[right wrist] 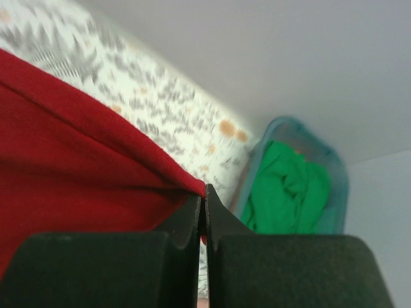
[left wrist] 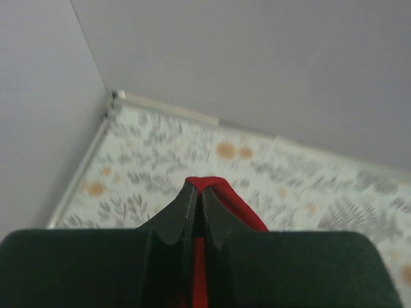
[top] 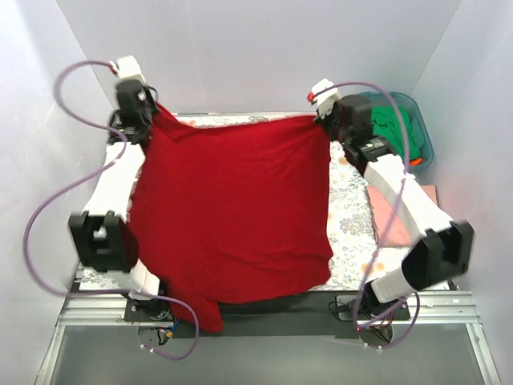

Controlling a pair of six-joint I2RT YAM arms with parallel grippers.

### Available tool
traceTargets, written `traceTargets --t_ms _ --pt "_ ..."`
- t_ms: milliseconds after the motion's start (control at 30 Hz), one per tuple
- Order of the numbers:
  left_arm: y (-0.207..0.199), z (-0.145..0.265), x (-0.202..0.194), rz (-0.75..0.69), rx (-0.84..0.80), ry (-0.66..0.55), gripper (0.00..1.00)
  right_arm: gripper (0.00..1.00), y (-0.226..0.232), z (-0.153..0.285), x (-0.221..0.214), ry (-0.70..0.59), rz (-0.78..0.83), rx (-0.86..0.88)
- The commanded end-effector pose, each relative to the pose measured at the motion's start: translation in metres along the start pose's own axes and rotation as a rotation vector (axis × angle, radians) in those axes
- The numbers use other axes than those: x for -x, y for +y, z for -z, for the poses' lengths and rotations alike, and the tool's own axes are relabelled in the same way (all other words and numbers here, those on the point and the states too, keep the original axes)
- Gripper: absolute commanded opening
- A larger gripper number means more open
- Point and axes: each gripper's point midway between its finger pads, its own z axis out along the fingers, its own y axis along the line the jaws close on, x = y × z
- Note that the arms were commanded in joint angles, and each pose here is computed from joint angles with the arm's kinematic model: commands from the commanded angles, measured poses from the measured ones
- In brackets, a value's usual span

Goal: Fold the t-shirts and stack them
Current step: Flatten the tshirt out, then fold the tshirt

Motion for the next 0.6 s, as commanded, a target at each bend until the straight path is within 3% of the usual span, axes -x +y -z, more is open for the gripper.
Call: traceTargets --t_ms 0,33,133,267,300,567 --pt "-0.003 -0.033 -0.05 0.026 0.011 0.036 0.0 0.01 -0.034 -0.036 -0.015 -0.066 -0.008 -0.16" --pt "-0.003 -0.053 -0.089 0.014 0.023 0.102 0.0 0.01 -0.022 -0.058 -0.041 -0.024 -0.005 -0.137" --pt "-0.001 -0.084 -0.156 0.021 0.043 0.213 0.0 0.01 -0.007 -0.105 -0.089 0.065 0.01 -0.099" --pt "-0.004 -0.102 -0.221 0.056 0.033 0.323 0.0 0.01 0.006 -0.151 -0.125 0.143 0.045 -0.067" --pt "0.011 -0.111 -0.222 0.084 0.053 0.305 0.0 0.01 0.013 -0.163 -0.144 0.18 0.052 -0.051" --pt "0.012 -0.132 -0.284 0.131 0.017 0.412 0.0 0.01 0.026 -0.203 -0.184 0.245 0.083 -0.023"
